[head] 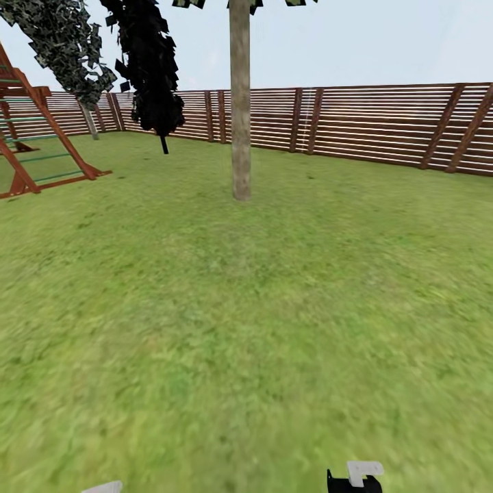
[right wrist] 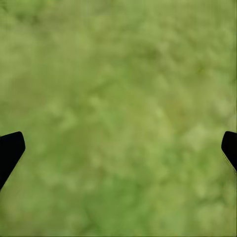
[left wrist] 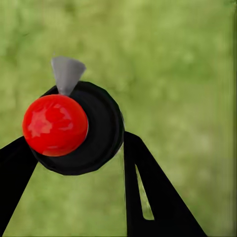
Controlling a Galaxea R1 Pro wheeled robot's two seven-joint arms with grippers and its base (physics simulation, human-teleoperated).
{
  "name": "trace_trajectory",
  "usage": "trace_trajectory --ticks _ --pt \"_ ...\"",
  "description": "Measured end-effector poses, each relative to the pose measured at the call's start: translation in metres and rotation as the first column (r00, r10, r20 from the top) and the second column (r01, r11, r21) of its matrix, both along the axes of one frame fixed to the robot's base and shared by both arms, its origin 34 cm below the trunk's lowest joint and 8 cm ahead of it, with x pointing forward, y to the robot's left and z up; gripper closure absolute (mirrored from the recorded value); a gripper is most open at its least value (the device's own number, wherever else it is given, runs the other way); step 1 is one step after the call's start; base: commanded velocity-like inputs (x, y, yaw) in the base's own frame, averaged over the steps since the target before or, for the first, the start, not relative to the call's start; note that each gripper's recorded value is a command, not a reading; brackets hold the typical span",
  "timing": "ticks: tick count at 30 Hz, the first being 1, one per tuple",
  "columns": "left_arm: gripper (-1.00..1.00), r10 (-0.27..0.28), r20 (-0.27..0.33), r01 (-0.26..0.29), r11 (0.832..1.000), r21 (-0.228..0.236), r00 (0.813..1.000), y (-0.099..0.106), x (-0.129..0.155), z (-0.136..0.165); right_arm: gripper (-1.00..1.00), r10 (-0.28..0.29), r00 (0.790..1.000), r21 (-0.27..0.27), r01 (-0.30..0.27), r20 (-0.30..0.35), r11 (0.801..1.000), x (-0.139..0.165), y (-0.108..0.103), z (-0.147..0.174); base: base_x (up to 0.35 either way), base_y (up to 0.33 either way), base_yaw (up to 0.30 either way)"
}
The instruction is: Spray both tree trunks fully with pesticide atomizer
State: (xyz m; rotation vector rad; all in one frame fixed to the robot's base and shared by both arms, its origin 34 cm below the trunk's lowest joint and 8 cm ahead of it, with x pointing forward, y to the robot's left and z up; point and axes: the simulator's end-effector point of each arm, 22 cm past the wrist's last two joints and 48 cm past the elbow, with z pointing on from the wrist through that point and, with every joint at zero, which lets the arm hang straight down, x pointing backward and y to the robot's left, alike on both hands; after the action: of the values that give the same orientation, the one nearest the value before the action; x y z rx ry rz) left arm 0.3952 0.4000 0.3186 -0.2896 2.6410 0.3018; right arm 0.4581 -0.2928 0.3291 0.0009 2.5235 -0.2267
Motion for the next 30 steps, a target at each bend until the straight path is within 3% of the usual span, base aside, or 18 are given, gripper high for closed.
trace_trajectory --ticks 30 --pt "1.0 0.0 0.0 0.0 1.0 0.0 1.0 0.0 0.0005 0.0001 -1.0 0.0 1.0 0.001 0.0 0.0 1.0 0.0 0.0004 0.0 0.344 0.0 0.0"
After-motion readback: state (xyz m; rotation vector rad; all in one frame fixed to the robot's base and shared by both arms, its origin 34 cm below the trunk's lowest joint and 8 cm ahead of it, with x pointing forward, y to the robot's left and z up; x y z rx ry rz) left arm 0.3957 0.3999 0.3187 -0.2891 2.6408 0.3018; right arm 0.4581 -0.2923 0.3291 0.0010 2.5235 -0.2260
